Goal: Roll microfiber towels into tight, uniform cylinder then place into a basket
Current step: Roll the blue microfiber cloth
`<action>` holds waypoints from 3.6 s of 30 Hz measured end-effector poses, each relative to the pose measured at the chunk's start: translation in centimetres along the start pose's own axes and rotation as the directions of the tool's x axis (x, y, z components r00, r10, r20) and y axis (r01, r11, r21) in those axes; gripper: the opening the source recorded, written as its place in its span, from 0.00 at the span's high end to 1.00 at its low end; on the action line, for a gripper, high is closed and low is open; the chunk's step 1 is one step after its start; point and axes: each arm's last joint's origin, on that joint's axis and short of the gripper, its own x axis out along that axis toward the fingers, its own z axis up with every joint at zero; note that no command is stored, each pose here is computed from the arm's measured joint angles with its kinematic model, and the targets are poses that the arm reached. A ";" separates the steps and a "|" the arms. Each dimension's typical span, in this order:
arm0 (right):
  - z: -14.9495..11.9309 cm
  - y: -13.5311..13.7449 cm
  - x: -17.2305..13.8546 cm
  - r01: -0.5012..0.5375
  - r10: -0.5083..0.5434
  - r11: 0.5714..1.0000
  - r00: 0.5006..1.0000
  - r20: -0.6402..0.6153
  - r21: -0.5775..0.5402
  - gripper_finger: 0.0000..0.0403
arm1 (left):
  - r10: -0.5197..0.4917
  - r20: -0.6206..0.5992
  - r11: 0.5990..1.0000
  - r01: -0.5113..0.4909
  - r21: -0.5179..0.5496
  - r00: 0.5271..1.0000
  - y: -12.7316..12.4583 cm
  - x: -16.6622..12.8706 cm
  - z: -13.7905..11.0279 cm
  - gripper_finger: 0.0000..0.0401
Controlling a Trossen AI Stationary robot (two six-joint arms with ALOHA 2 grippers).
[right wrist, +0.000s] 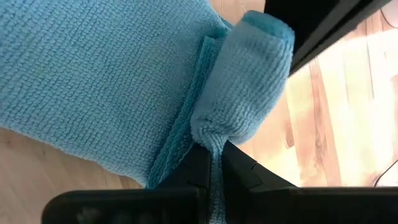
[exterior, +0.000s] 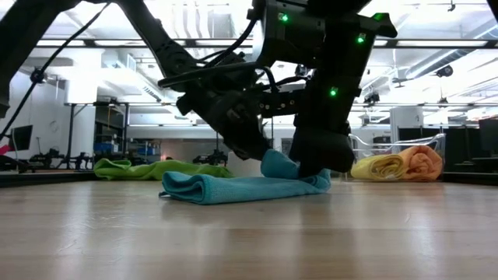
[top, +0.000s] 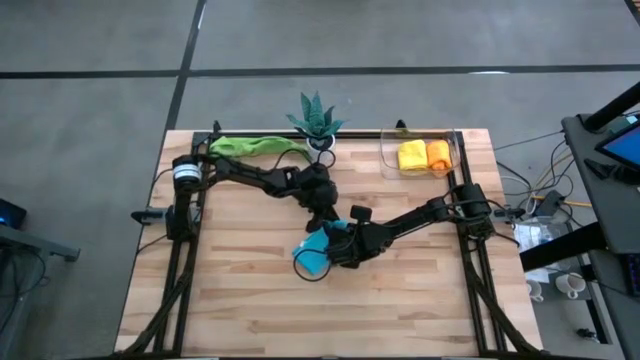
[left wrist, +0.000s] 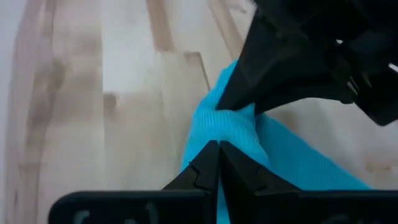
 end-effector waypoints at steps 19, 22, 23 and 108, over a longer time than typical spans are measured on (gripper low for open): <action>0.1 0.0 0.0 -0.003 0.002 1.000 1.000 0.007 0.004 0.98 | -0.020 -0.078 0.989 0.032 0.145 0.997 -0.9 0.2 -3.1 1.00; 0.1 0.0 0.0 -0.004 0.004 1.000 1.000 0.010 0.006 0.98 | 0.006 -0.092 0.988 0.008 0.151 0.996 -0.8 0.2 -3.4 1.00; 0.1 0.0 0.0 -0.004 0.004 1.000 1.000 0.011 0.007 0.98 | 0.013 -0.093 0.988 0.002 0.152 0.996 -0.8 0.1 -3.4 1.00; -7.6 -1.9 1.3 -0.588 0.269 0.684 0.753 0.601 0.431 0.98 | 0.100 -0.088 0.978 -0.081 0.191 0.991 -0.5 0.1 -4.5 1.00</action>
